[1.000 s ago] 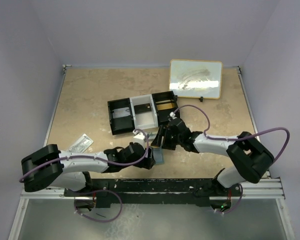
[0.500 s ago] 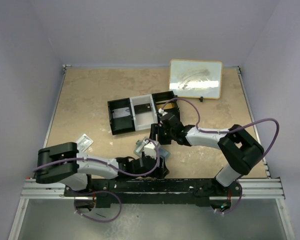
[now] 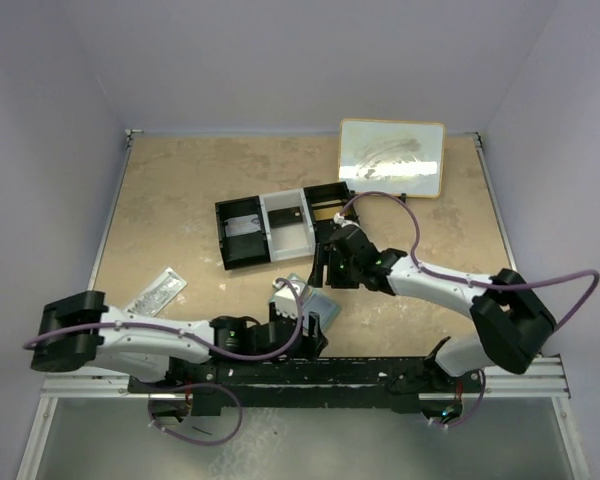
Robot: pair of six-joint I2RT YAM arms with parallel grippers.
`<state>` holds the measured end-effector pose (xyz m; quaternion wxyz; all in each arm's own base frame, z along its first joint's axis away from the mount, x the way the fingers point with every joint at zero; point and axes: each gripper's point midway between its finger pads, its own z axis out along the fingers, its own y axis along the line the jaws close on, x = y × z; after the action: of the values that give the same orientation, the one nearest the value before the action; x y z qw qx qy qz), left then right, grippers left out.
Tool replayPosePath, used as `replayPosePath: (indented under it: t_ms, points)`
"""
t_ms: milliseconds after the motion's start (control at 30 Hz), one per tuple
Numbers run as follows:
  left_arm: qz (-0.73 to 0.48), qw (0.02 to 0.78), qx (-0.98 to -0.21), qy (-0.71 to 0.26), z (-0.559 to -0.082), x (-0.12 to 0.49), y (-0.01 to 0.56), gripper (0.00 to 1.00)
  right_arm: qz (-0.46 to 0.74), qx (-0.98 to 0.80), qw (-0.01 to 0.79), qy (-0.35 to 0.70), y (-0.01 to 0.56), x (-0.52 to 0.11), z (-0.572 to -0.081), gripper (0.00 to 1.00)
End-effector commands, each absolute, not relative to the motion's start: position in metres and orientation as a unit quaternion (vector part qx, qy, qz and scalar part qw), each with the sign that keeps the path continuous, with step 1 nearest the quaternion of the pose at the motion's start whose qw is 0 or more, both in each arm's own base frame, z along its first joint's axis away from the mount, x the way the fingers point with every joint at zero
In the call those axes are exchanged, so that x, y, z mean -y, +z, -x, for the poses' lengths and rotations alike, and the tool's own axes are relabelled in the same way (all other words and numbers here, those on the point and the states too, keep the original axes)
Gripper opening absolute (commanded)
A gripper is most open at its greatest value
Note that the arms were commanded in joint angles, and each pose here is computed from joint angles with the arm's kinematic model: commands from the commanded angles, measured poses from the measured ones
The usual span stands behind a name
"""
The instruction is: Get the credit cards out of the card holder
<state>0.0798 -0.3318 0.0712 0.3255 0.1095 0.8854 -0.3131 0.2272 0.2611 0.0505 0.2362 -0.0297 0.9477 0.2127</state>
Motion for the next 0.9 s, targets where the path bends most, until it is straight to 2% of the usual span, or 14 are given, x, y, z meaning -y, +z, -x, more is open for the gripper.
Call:
replayPosePath:
  t_ms: [0, 233, 467, 600, 867]
  points:
    - [-0.083, 0.403, -0.876, -0.253, -0.112, 0.292, 0.107, 0.71, -0.038, -0.925, 0.265, 0.271, 0.073, -0.268, -0.229, 0.67]
    - [-0.024, 0.429, -0.877, -0.216, -0.156, 0.236, 0.126, 0.69, -0.088, -0.867, 0.245, 0.425, 0.085, -0.293, -0.208, 0.51]
    - [-0.007, 0.415, -0.893, -0.173, -0.172, 0.219, 0.118, 0.69, -0.074, -0.860, 0.217, 0.456, 0.080, -0.313, -0.204, 0.40]
    - [-0.013, 0.402, -0.901, -0.163, -0.172, 0.224, 0.108, 0.69, -0.071, -0.862, 0.208, 0.456, 0.075, -0.322, -0.202, 0.40]
    - [-0.029, 0.395, -0.903, -0.165, -0.176, 0.235, 0.110, 0.69, -0.104, -0.888, 0.160, 0.417, 0.026, -0.310, -0.189, 0.35]
